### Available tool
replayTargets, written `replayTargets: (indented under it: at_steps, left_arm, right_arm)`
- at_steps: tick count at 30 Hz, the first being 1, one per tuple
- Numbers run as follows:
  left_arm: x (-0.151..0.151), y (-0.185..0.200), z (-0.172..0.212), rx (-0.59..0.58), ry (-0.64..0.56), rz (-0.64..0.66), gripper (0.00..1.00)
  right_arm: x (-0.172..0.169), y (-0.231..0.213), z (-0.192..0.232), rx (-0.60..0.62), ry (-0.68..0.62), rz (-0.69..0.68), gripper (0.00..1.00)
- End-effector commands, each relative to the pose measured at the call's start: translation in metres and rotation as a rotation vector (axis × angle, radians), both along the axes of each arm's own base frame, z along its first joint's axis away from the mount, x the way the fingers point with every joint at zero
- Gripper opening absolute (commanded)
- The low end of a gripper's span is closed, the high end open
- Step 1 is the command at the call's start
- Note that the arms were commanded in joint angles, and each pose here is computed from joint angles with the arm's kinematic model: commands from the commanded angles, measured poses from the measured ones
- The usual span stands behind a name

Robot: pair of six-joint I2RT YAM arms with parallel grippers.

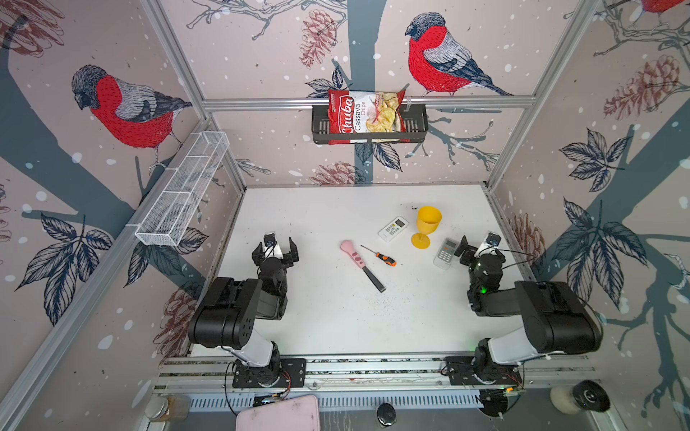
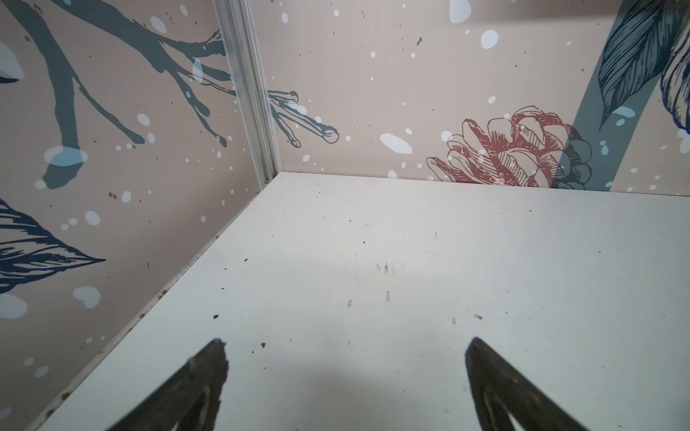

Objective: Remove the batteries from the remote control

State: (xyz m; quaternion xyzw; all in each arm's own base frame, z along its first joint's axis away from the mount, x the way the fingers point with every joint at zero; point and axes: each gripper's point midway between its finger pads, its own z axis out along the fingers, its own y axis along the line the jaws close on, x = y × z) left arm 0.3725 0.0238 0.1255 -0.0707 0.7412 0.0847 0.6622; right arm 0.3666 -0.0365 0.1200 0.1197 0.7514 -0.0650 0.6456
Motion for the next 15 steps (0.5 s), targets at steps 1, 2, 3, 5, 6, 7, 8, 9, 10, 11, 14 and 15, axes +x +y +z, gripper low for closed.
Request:
replayTargets:
  at_steps: [1, 2, 3, 5, 6, 7, 8, 9, 10, 11, 14, 15]
  left_arm:
    - [0.002, -0.003, 0.004, -0.013, -0.015, -0.024, 0.98]
    - [0.002, -0.002, 0.004, -0.011, -0.013, -0.02, 0.98]
    - [0.003, -0.002, 0.004, -0.01, -0.012, -0.02, 0.99]
    - [0.004, -0.003, 0.004, -0.011, -0.012, -0.02, 0.98]
    - [0.003, -0.002, 0.004, -0.011, -0.012, -0.02, 0.98]
    - [0.003, -0.002, 0.004, -0.01, -0.011, -0.02, 0.98]
    - [0.002, -0.003, 0.005, -0.007, -0.016, -0.022, 0.98]
    - [0.004, -0.004, 0.008, -0.001, -0.021, -0.024, 0.98]
    - [0.006, -0.007, 0.007, 0.006, 0.002, -0.031, 0.98]
    - [0.012, -0.007, 0.012, 0.022, 0.017, -0.011, 0.98]
    - [0.04, -0.022, 0.026, 0.07, 0.13, -0.046, 0.98]
    - [0.048, -0.032, 0.029, 0.085, 0.161, -0.091, 0.99]
  right_arm:
    - [0.002, 0.001, 0.006, 0.009, -0.024, 0.003, 0.99]
    - [0.002, 0.001, 0.005, 0.009, -0.022, 0.004, 1.0]
    - [0.002, 0.001, 0.006, 0.009, -0.023, 0.003, 0.99]
    - [0.002, 0.001, 0.006, 0.009, -0.025, 0.003, 1.0]
    - [0.002, 0.001, 0.007, 0.009, -0.029, 0.005, 1.0]
    - [0.001, 0.001, 0.011, 0.002, -0.044, -0.001, 0.99]
    - [-0.001, 0.002, 0.02, -0.014, -0.067, -0.01, 0.99]
    - [0.0, 0.005, 0.022, -0.026, -0.046, -0.003, 0.99]
    - [0.005, 0.007, 0.023, -0.011, 0.014, 0.002, 1.0]
    - [0.009, 0.005, 0.027, 0.024, 0.047, -0.007, 1.0]
    - [0.013, 0.008, 0.039, 0.089, 0.053, 0.004, 1.0]
    - [0.014, 0.009, 0.043, 0.113, 0.058, 0.007, 0.99]
